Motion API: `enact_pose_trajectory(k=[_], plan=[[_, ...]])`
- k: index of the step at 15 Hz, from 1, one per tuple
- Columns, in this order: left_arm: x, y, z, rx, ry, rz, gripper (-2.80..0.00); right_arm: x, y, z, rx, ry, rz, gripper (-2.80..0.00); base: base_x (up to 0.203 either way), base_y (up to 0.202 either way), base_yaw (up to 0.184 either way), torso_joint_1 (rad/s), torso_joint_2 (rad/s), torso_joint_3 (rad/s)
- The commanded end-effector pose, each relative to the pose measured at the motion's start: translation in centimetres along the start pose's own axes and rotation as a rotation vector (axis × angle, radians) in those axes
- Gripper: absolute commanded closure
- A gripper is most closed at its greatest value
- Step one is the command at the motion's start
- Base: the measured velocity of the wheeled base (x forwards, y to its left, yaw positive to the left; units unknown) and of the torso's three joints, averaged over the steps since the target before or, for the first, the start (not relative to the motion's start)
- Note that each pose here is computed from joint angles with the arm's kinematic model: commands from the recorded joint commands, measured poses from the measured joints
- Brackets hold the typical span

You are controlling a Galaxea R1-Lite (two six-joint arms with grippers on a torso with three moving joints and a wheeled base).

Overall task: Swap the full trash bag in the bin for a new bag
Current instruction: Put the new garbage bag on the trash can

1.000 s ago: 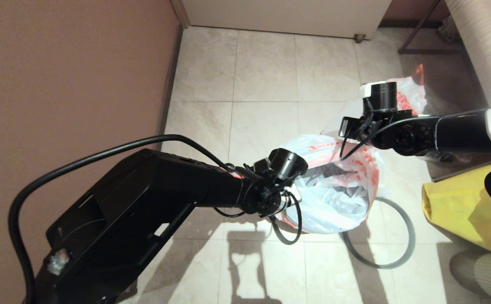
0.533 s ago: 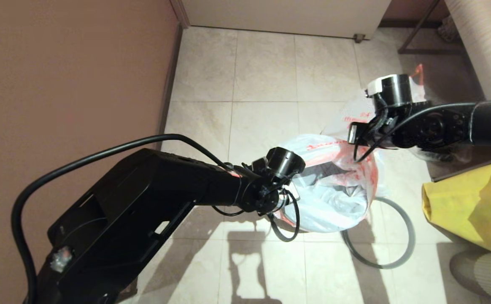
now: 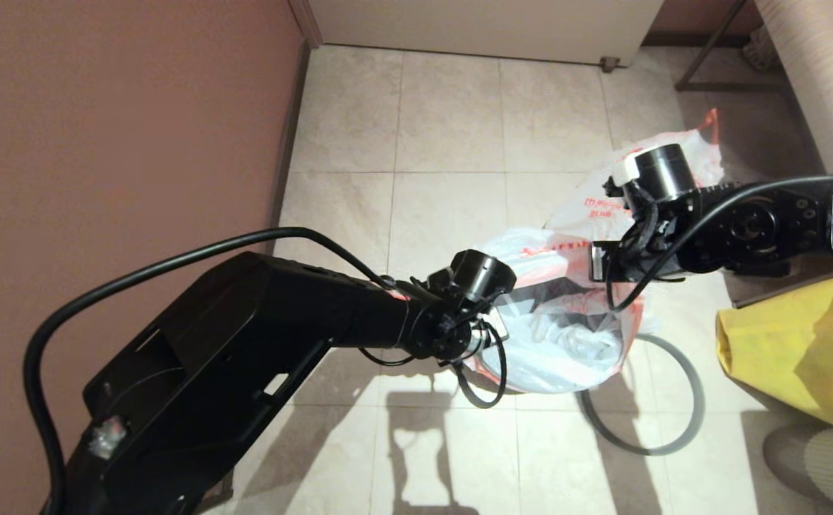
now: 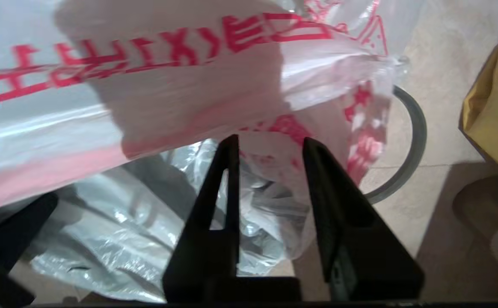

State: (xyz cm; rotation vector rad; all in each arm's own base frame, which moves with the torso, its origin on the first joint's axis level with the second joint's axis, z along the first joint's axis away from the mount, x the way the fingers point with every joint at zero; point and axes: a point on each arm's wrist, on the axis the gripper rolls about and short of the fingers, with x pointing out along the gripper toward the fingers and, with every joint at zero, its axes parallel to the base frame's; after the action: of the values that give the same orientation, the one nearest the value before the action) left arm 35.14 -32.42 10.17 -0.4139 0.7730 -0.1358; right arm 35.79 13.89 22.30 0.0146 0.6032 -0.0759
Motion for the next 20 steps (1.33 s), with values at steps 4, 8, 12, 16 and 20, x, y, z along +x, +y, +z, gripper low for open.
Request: enact_pose_trajectory(k=[4,8,12,16,20], plan=[[0.3,0.3,0.0,-0.006,0.008,0.006,0.00,1.1,1.2,-0.7,-0.144,0.024,0.023,-2.80,0.000,0.000,0.000,0.000,0.00,0.000],[0.4,0.5,0.3,-0.012,0.011,0.005,0.00,1.2,1.0,-0.3,-0.310,0.011,0.019,-2.80,0.000,0.000,0.000,0.000,0.00,0.000],[0.3,0.8,0.8,-0.021,0.014,-0.002,0.00,1.9,-0.4,0.5,-0.522,-0.028,-0.015,-2.80,0.000,0.000,0.000,0.000,0.00,0.000],[0.3,0.8,0.8,-0.023,0.021,-0.008,0.00,3.2,-1.5,1.7,-0.578,-0.091,-0.057,0.00,0.000,0.000,0.000,0.000,0.00,0.000],[0.3,0.8,0.8,-0.023,0.021,-0.009,0.00,3.0,-1.7,2.4,-0.558,-0.129,-0.063,0.00,0.000,0.000,0.000,0.000,0.00,0.000]])
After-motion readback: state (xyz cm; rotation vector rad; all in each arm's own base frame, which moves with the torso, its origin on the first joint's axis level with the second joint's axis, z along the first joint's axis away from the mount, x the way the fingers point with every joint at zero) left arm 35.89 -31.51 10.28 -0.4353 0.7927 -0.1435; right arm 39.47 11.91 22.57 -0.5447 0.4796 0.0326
